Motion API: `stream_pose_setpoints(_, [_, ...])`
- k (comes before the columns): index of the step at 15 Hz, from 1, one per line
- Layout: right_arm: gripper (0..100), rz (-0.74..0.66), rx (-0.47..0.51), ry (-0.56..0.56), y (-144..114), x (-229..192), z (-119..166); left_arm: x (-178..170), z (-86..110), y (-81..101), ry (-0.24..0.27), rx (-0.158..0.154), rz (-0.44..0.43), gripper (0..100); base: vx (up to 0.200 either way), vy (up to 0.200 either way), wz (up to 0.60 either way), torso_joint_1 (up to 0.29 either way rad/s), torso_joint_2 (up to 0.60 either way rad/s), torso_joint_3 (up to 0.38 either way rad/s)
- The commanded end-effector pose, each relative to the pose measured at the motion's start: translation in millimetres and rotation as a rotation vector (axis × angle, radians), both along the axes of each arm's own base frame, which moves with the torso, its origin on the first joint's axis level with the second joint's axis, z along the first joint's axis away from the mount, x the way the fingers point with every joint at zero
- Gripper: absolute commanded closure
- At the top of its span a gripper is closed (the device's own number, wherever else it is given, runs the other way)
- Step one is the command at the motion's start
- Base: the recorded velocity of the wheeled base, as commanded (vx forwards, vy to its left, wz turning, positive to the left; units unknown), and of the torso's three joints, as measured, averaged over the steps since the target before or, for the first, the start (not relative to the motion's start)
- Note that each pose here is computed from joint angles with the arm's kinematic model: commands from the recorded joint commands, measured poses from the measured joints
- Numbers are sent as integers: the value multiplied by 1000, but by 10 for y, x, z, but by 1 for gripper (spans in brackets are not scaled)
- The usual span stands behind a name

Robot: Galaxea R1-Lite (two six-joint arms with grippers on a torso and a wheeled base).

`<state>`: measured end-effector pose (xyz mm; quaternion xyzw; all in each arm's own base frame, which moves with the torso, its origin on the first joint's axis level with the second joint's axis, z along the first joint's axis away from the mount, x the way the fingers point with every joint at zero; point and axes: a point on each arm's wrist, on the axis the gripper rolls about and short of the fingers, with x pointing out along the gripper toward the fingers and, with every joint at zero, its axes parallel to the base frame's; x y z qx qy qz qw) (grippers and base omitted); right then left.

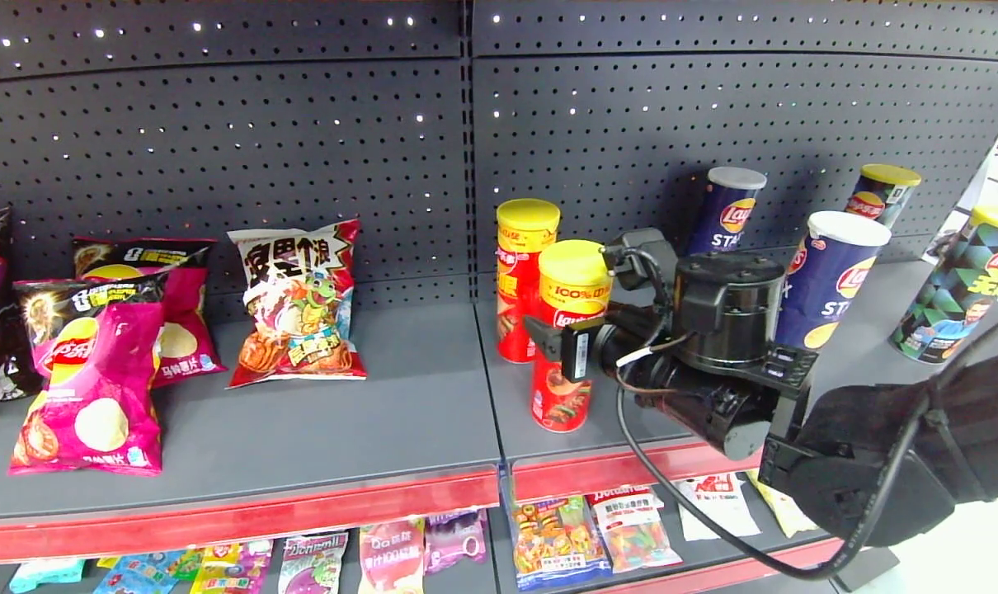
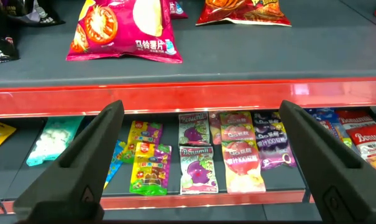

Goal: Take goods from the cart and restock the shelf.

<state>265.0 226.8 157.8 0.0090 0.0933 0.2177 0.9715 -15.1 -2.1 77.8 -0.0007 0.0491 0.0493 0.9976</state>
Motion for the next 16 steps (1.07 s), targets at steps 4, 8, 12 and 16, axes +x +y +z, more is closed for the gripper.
stream_pose_setpoints(4, [100, -1, 0, 0, 4, 3, -3, 1, 0, 0, 1, -1, 1, 0, 0, 0, 0, 0, 0, 0])
stream_pose_setpoints(8, [100, -8, -1, -9, 9, 5, 18, 1, 0, 0, 1, -1, 1, 0, 0, 0, 0, 0, 0, 0])
stream_pose_setpoints(12, [100, -51, -37, -27, 2, -10, 39, 1, 0, 0, 1, -1, 1, 0, 0, 0, 0, 0, 0, 0])
stream_pose_setpoints(16, [100, -19, -29, -46, 88, -118, 110, 0, 0, 0, 0, 0, 1, 0, 0, 0, 0, 0, 0, 0])
